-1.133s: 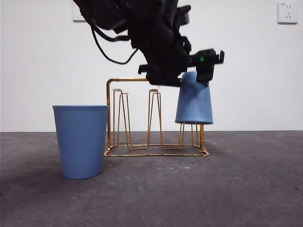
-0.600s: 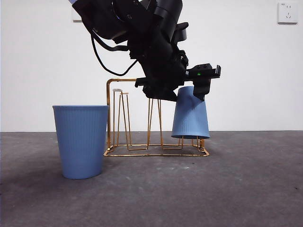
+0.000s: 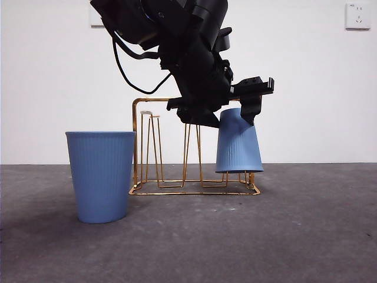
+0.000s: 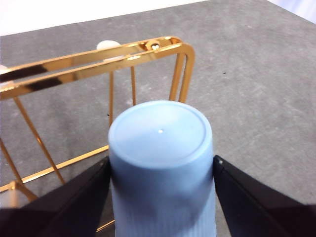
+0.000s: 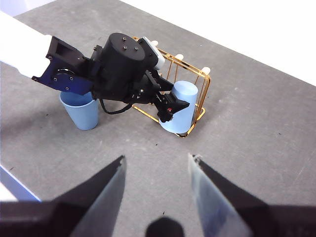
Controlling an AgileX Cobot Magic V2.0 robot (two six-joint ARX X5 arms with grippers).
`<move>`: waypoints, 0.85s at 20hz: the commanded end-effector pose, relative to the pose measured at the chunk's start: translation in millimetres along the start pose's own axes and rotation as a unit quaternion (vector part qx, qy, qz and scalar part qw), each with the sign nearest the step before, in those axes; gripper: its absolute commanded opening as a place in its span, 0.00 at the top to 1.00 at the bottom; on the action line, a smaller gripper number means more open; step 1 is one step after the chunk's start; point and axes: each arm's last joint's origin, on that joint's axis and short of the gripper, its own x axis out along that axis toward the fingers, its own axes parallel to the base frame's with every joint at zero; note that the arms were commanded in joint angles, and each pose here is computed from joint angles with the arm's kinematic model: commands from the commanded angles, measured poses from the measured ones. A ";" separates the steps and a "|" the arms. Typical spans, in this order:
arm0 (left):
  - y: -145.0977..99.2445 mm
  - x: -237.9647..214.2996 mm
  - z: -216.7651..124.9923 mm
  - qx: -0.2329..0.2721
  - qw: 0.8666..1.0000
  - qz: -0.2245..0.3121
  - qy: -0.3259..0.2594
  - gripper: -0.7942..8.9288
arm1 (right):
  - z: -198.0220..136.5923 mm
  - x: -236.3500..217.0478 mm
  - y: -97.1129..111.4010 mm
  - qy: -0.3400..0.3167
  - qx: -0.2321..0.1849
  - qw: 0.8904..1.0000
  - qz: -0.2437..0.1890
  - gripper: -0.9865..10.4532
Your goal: Pick up cup 1,put cup 1 in the cup rack,pick up cup 2,put cup 2 in the cup rack
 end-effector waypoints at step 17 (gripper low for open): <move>0.5 0.0 -26.3 -0.035 0.990 -0.064 0.122 0.47 | -0.4 0.8 0.1 -0.001 -0.009 1.000 -0.001 0.72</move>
